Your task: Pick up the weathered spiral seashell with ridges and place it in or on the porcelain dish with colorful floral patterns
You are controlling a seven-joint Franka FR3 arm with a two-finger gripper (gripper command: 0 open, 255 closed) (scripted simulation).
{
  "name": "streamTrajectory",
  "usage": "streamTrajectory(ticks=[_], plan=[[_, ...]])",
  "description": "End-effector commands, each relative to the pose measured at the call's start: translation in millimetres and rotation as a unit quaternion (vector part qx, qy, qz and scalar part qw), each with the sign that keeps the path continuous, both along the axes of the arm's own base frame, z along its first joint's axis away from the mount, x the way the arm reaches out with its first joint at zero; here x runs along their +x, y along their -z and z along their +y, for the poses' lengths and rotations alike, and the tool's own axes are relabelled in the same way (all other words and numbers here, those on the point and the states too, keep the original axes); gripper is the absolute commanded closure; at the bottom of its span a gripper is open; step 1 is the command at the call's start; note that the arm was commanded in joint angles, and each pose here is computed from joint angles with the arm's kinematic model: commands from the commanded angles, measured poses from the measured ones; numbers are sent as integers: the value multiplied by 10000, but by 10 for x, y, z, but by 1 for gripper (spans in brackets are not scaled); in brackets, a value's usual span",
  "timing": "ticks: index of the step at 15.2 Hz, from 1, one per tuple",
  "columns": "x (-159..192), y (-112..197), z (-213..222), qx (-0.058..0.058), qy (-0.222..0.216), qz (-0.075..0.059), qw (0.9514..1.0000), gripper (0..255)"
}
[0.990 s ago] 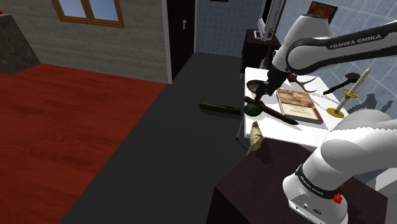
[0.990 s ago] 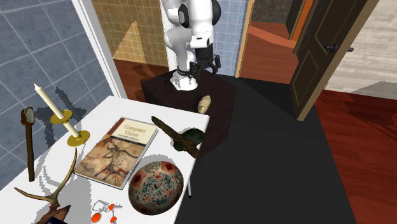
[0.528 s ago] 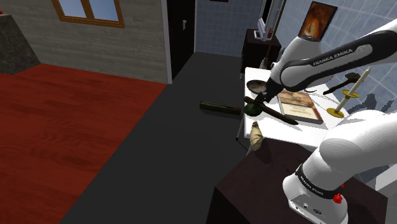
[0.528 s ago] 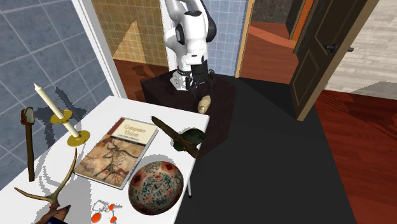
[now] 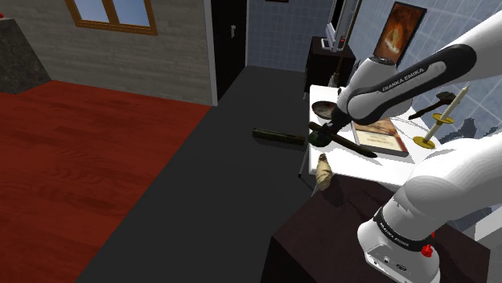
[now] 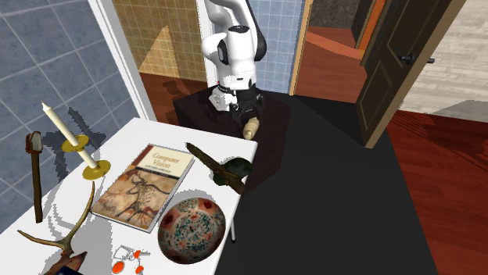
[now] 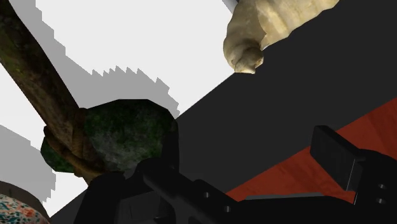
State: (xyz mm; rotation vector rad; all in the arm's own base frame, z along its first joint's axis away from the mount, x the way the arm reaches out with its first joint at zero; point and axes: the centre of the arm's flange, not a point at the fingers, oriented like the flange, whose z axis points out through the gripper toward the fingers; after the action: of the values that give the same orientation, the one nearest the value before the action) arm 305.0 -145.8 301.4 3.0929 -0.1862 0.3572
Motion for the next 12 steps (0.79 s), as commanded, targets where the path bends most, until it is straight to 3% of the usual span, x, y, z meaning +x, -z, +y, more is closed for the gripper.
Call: streamTrajectory(ticks=[1, 5, 6, 12], plan=[[1, 12, -2, -1, 1, -2, 10000, 0], [1, 12, -2, -1, 1, -2, 10000, 0], [1, 12, -2, -1, 1, -2, 10000, 255], [1, 12, -2, -1, 1, -2, 10000, 255]])
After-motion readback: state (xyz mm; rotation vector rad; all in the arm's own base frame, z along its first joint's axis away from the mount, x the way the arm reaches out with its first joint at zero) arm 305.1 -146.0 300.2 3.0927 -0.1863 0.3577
